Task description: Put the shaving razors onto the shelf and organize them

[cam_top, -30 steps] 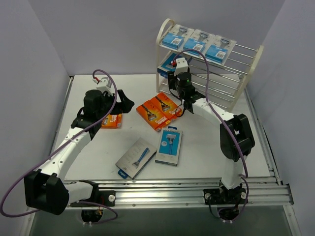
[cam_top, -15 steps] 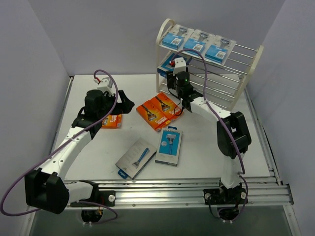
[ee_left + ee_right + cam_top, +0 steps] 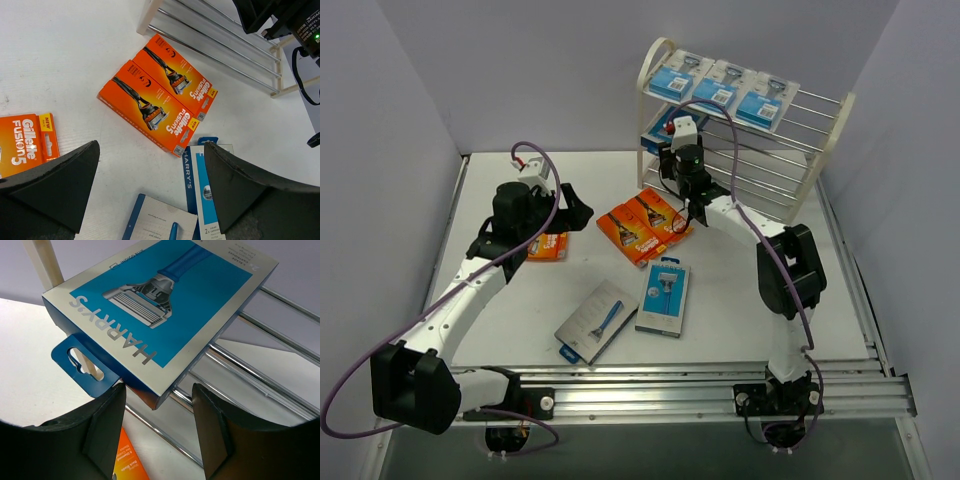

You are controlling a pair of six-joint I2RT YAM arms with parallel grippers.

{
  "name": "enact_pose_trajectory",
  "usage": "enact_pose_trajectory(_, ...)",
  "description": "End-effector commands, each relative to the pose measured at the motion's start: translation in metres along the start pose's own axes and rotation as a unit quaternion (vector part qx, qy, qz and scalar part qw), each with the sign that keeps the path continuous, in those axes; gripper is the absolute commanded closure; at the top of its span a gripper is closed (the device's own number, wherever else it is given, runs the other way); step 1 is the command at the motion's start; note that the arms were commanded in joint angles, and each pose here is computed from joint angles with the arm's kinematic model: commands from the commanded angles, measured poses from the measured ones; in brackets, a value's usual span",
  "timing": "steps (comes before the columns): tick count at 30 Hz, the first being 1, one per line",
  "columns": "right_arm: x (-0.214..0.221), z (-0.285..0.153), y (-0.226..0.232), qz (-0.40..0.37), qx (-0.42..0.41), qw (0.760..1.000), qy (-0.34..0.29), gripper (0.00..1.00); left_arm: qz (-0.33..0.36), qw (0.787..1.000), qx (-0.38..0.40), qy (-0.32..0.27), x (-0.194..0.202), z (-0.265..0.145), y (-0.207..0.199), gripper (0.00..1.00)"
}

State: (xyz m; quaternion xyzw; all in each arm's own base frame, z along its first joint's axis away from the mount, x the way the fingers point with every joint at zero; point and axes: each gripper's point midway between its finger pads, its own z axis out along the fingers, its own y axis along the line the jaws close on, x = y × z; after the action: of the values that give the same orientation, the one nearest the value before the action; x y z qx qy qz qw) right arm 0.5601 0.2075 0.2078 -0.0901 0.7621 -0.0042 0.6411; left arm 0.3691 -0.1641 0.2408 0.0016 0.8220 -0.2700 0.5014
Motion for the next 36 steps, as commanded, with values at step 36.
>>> enact_pose_trajectory(36,-0.053,-0.037,-0.009,0.012,0.013,0.998,-0.058,0.29,0.012,0.998,0.021,-0.051,-0.032,-0.015,-0.018,0.06)
